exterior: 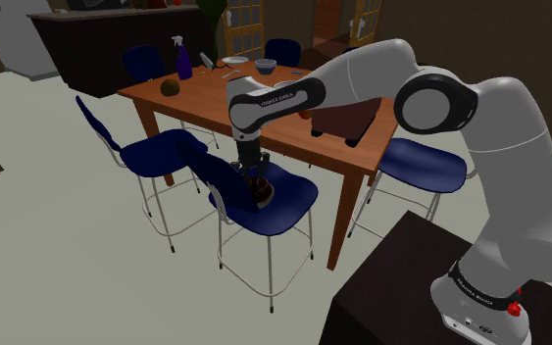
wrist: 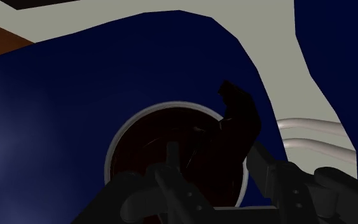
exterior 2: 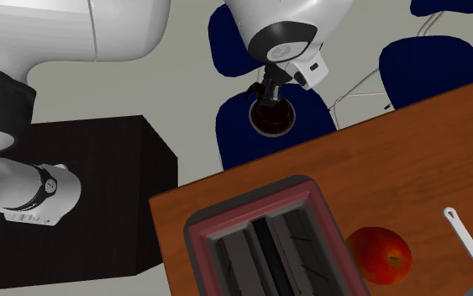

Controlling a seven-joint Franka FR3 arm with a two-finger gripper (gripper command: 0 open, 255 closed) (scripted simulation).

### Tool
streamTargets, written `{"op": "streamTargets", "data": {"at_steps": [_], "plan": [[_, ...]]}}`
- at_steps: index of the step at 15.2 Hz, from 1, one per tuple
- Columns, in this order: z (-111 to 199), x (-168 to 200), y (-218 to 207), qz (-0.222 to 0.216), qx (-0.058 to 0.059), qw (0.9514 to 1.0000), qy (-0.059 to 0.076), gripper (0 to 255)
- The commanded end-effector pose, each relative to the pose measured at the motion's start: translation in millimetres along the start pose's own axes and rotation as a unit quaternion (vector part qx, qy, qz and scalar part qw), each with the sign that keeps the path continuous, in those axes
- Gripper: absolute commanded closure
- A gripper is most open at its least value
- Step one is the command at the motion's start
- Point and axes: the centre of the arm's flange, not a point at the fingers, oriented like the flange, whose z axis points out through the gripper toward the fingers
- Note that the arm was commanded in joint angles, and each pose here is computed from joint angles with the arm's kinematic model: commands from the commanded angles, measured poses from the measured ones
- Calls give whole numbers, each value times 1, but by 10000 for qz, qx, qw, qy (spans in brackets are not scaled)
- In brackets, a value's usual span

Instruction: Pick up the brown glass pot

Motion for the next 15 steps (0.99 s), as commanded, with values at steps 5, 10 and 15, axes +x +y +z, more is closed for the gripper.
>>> {"op": "streamTargets", "data": {"at_steps": [5,10,15], "plan": [[2,-1,0,1,-3,10000,-7,255],[-20,-4,0,1,-3,10000,-7,255],[-46,-10,-1,2,-3,10000,-7,255]]}}
